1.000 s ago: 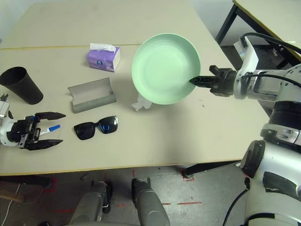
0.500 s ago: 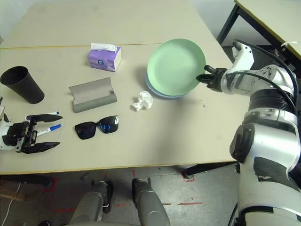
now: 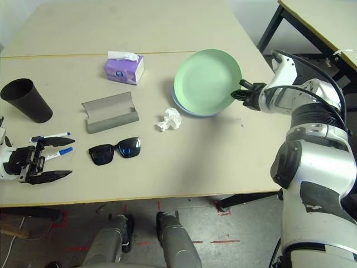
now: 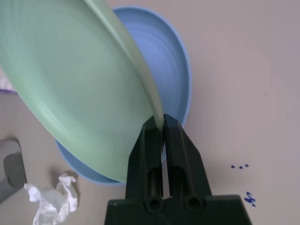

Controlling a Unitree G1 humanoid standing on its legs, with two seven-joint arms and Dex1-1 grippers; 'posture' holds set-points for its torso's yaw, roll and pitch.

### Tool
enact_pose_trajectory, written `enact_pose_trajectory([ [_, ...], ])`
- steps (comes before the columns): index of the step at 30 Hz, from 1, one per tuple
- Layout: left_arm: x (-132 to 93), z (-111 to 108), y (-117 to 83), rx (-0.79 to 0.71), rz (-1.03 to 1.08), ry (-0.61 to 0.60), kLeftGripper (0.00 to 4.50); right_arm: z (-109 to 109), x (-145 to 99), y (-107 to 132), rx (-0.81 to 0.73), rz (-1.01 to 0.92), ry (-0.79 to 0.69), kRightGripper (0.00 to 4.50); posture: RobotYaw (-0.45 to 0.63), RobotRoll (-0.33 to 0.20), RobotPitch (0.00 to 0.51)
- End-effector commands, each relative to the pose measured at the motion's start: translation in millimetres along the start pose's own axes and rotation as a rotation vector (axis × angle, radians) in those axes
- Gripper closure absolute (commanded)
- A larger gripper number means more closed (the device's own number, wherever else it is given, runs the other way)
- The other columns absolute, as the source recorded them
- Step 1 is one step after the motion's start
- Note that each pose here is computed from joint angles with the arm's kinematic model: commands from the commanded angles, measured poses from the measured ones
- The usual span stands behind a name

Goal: Organize and tidy the items on the table.

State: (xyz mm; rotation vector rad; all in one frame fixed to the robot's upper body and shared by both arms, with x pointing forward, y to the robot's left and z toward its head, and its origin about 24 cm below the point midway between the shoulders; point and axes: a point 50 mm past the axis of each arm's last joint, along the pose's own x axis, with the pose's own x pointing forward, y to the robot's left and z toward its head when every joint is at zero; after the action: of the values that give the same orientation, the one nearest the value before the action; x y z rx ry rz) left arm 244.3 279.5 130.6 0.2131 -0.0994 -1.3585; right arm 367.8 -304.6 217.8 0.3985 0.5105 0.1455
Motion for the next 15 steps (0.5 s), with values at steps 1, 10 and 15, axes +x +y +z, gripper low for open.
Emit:
enact_pose_trajectory([
  [1,-1,-1,-4,-0.009,-0.004,0.009,0.00,-3,-1,-3,-0.008,-0.016,0.039,4.47,0.01,0.000,0.228],
  [10,0,-4,-7,-0.021,0.000,0.002,0.00,-1,1,1,-0.028,-0.009,0.035,1.87,0.01,0.000,0.227],
  [15,2,-5,-6,-0.021,0.006,-0.003,0.00,10,-6,2,-0.041,-0.012,0.001,0.15,0.00,0.000,0.222],
])
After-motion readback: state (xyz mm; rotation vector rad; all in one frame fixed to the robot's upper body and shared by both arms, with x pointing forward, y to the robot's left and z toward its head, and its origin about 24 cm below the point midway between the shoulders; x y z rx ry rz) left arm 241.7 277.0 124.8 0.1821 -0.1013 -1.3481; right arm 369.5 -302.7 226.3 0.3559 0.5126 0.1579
